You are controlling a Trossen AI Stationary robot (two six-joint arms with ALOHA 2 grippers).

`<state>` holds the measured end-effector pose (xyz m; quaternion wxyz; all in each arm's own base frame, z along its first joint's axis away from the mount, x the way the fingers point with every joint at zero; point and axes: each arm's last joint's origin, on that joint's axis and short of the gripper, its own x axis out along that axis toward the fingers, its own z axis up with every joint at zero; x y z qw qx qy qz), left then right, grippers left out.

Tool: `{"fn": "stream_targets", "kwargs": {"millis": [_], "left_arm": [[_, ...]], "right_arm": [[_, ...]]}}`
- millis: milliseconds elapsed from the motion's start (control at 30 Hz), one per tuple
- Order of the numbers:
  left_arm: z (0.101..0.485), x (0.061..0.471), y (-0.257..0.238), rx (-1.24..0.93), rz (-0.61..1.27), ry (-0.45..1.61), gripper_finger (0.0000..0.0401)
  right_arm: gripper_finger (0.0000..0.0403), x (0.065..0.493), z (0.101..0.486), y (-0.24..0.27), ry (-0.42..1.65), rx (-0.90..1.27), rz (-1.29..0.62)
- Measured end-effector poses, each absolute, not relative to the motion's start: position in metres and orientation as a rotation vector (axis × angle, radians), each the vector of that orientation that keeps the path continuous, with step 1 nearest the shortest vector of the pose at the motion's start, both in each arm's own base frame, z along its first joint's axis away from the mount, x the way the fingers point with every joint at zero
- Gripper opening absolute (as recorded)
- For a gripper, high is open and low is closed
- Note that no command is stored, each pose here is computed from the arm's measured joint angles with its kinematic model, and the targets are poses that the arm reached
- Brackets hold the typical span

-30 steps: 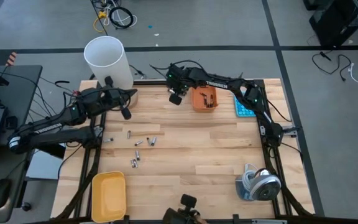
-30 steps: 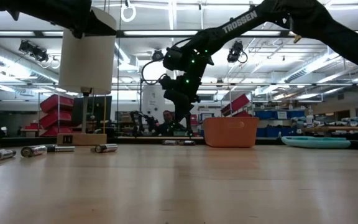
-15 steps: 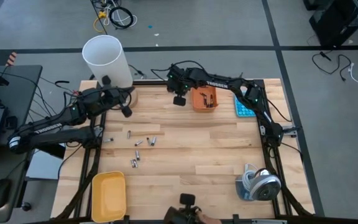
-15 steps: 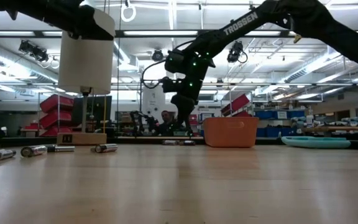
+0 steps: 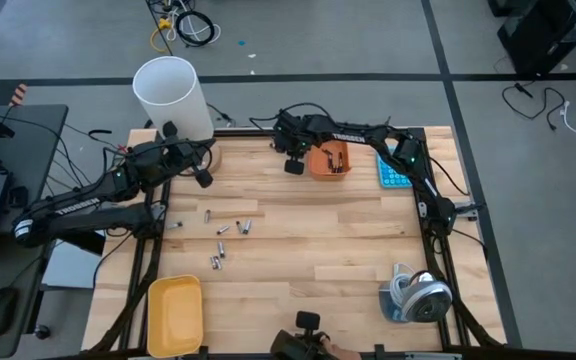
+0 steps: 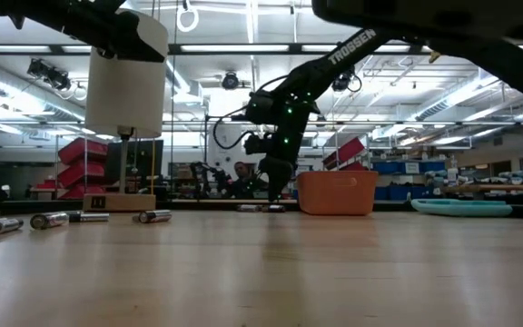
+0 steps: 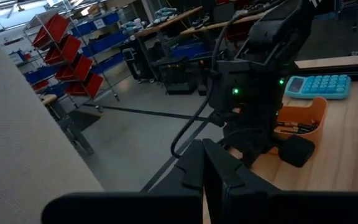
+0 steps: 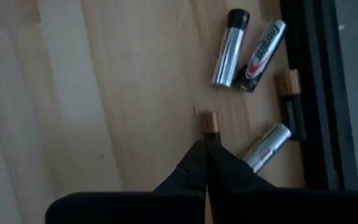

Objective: Sort batteries
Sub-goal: Put the black battery into the orange bin

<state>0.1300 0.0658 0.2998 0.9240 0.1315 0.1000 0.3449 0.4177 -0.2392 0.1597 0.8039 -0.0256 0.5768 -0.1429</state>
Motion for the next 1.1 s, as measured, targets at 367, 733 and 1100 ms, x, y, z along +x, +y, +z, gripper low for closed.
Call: {"fn": "stream_targets", "kwargs": {"millis": [367,733,1100], "left_arm": [[0.3,0.13,0.066,0.267,0.726,0.208,0.0001],[0.303,0.122,0.067,0.271,0.865,0.204,0.0001],[0.304,0.121,0.067,0.269,0.867,0.194,0.0001]], "right_arm": [[0.0019,0.422,0.16,-0.241,1.184,-0.095,-0.279],[0.0068,0.417,0.16,-0.249,1.164,-0.026,-0.274],[0.0094,0.411,0.159,-0.255,1.161,-0.025,-0.181]]}}
